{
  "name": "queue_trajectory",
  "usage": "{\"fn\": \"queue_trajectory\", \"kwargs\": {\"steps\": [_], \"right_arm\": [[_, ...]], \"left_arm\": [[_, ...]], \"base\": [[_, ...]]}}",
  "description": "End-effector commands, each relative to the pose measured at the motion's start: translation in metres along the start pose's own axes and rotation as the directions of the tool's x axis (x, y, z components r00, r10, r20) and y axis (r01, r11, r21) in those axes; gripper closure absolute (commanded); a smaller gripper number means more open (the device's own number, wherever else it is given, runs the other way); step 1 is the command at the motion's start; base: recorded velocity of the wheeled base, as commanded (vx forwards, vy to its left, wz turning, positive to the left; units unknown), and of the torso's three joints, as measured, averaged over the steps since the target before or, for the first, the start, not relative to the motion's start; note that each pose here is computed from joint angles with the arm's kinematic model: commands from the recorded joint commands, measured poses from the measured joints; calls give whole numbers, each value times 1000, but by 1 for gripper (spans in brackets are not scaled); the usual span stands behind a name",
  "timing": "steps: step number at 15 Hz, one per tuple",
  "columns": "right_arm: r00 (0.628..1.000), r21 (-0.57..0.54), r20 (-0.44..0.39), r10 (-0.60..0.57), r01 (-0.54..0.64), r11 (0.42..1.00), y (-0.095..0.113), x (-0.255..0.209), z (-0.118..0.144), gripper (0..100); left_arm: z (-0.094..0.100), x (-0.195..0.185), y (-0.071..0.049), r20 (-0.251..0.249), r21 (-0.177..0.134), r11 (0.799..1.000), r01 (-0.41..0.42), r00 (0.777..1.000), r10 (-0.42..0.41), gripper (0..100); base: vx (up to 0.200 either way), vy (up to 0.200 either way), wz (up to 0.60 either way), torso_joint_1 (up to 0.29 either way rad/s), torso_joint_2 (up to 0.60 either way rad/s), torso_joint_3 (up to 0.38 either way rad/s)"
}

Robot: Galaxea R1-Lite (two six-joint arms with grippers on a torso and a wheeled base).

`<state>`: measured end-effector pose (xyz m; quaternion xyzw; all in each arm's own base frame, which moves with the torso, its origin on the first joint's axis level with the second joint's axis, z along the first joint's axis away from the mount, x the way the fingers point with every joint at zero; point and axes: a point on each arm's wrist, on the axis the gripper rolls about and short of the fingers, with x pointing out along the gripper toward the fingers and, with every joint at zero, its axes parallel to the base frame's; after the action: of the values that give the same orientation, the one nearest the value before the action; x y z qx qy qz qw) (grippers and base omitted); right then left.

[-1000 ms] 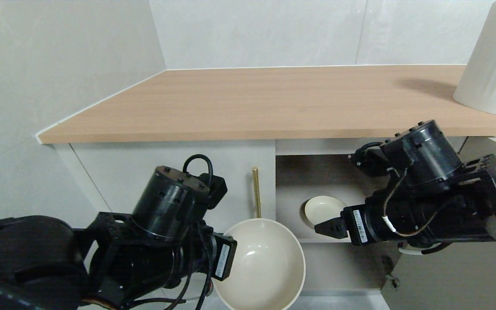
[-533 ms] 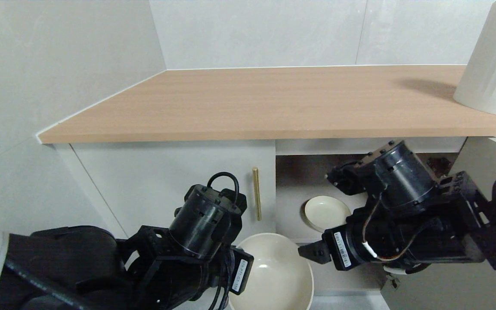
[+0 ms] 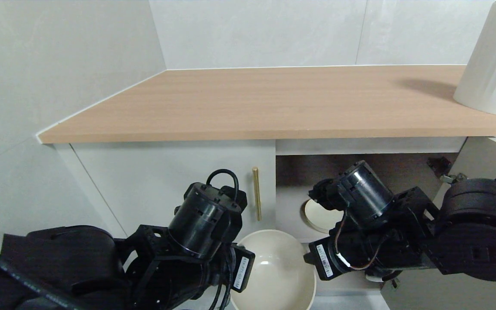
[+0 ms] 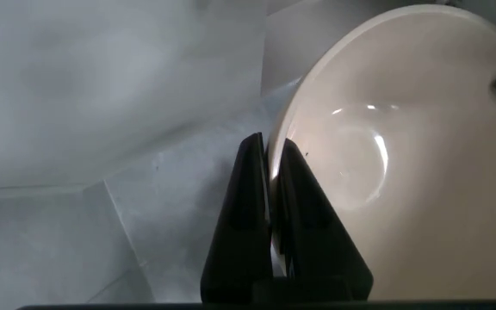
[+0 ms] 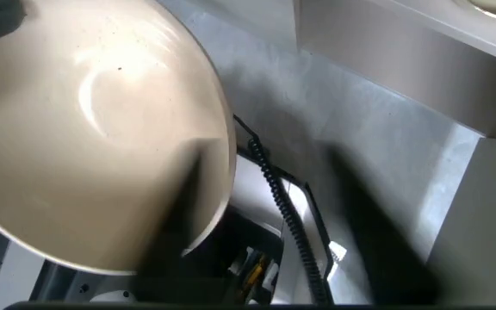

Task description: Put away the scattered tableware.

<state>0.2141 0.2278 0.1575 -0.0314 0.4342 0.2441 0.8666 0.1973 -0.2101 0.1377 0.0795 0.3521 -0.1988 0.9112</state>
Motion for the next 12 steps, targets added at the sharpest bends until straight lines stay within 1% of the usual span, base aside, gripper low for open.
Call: {"fn": "queue_trajectory", "kwargs": {"steps": [1, 8, 10, 12], "right_arm": [[1000, -1, -9, -2, 2, 1000, 0, 4, -1, 100], [1000, 0, 1, 1, -1, 1000, 0, 3, 0, 100], [1000, 0, -1, 1, -1, 1000, 1, 4, 0, 100], [1000, 0, -1, 1, -1, 1000, 1, 4, 0, 100]], "left_arm": [[1, -1, 0, 7, -2, 1000, 2, 1000, -2, 100], [2, -3, 0, 16, -5, 1000, 4, 1000, -4, 100], [2, -3, 0, 16, -16, 1000, 4, 1000, -4, 100], [1, -2, 0, 12, -14, 1000, 2, 1000, -1, 100]], "base": [[0, 0, 0, 0, 0, 0], [0, 0, 0, 0, 0, 0], [0, 0, 0, 0, 0, 0], [0, 0, 0, 0, 0, 0]]}}
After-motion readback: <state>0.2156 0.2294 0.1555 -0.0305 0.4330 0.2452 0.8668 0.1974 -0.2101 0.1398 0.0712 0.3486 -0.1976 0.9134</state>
